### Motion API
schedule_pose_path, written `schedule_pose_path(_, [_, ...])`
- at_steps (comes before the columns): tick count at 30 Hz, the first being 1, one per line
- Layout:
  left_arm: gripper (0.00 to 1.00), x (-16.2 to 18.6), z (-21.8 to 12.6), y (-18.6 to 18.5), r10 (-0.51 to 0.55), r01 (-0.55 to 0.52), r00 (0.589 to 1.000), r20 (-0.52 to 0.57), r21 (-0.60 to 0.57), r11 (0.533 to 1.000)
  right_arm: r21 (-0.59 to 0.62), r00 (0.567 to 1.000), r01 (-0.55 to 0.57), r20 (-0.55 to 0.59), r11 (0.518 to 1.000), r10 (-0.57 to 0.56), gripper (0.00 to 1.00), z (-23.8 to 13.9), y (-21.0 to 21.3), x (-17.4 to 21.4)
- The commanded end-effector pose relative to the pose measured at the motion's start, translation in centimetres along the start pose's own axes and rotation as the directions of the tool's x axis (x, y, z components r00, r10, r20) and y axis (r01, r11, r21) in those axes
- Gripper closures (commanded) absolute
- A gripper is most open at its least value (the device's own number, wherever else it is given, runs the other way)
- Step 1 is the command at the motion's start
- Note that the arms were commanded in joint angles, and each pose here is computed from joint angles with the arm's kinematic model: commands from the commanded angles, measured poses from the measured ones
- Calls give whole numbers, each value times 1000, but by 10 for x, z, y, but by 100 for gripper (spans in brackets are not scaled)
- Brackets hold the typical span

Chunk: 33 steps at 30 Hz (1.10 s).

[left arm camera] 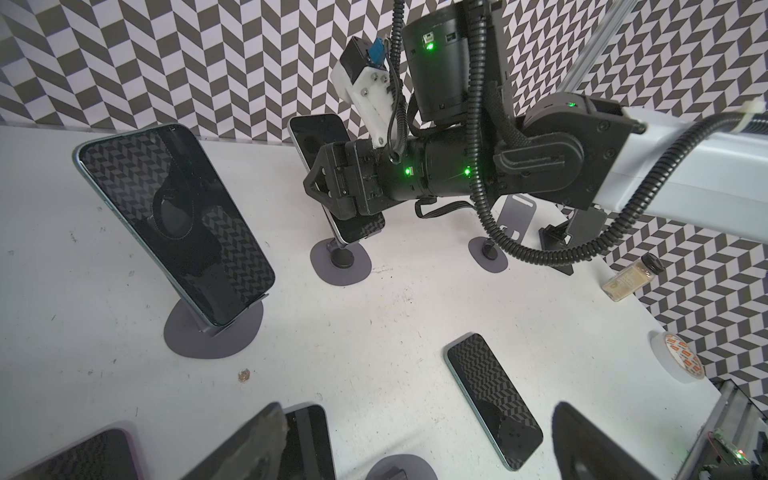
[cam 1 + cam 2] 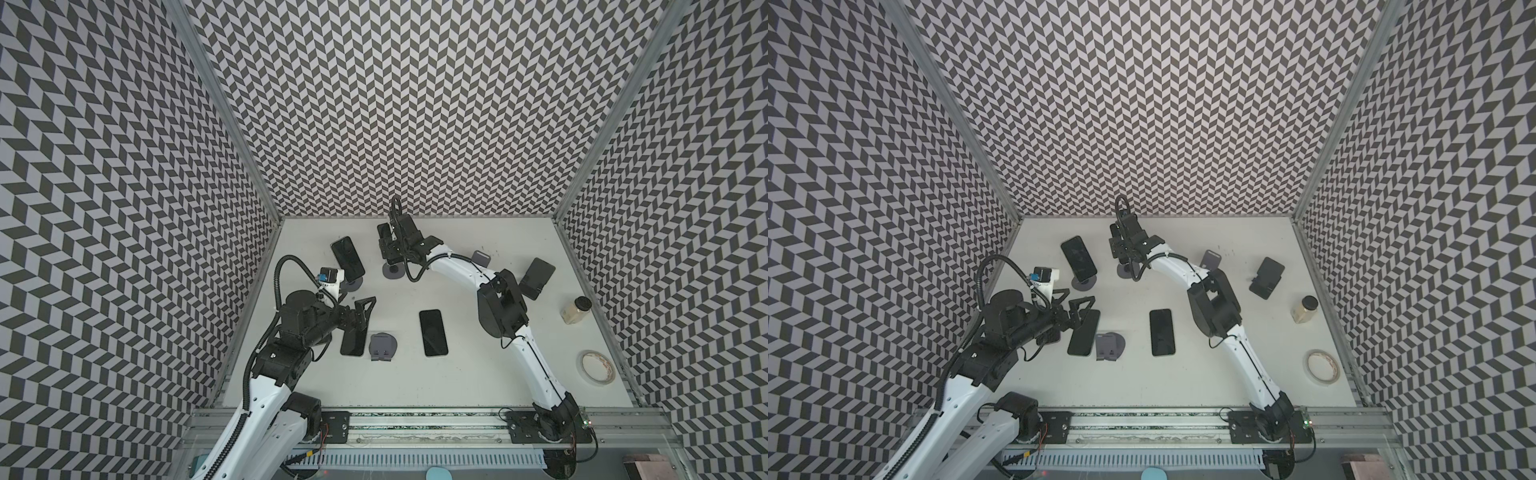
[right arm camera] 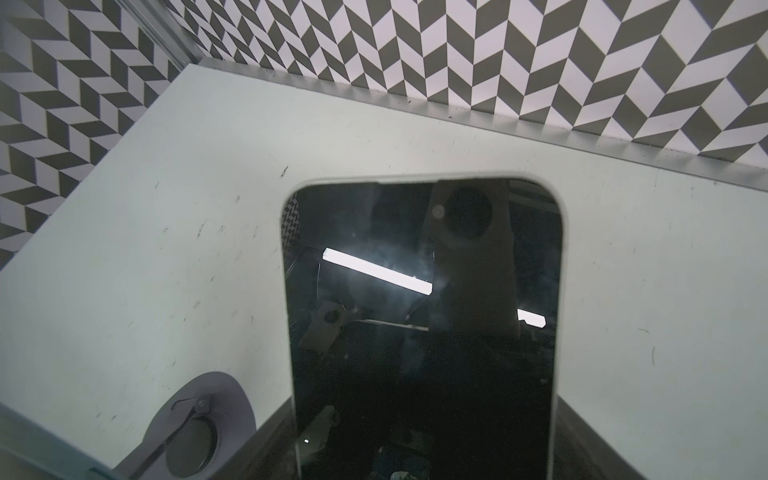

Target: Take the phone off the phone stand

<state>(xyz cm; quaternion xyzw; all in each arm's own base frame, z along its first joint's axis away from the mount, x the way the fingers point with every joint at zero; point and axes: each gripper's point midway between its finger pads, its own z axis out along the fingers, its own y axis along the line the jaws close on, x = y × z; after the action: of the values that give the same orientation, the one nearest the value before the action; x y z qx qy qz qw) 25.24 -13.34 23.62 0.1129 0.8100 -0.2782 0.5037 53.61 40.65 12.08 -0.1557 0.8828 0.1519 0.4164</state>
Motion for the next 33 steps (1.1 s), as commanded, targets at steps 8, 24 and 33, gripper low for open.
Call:
schedule_pose_path(8, [0,-3,-3,-1,9,-9,1000,21,0,1000,-8,994,-2,110,1000,3,24,-20,9,-37])
schedule_pose_path(24, [0,-6,-7,-3,16,-16,999,41,2,1000,-26,986,-37,160,999,41,28,-37,11,-56])
schedule_pose_path(33, [0,-7,-9,-4,18,-18,999,48,0,1000,-34,982,-37,186,999,43,28,-47,13,-68])
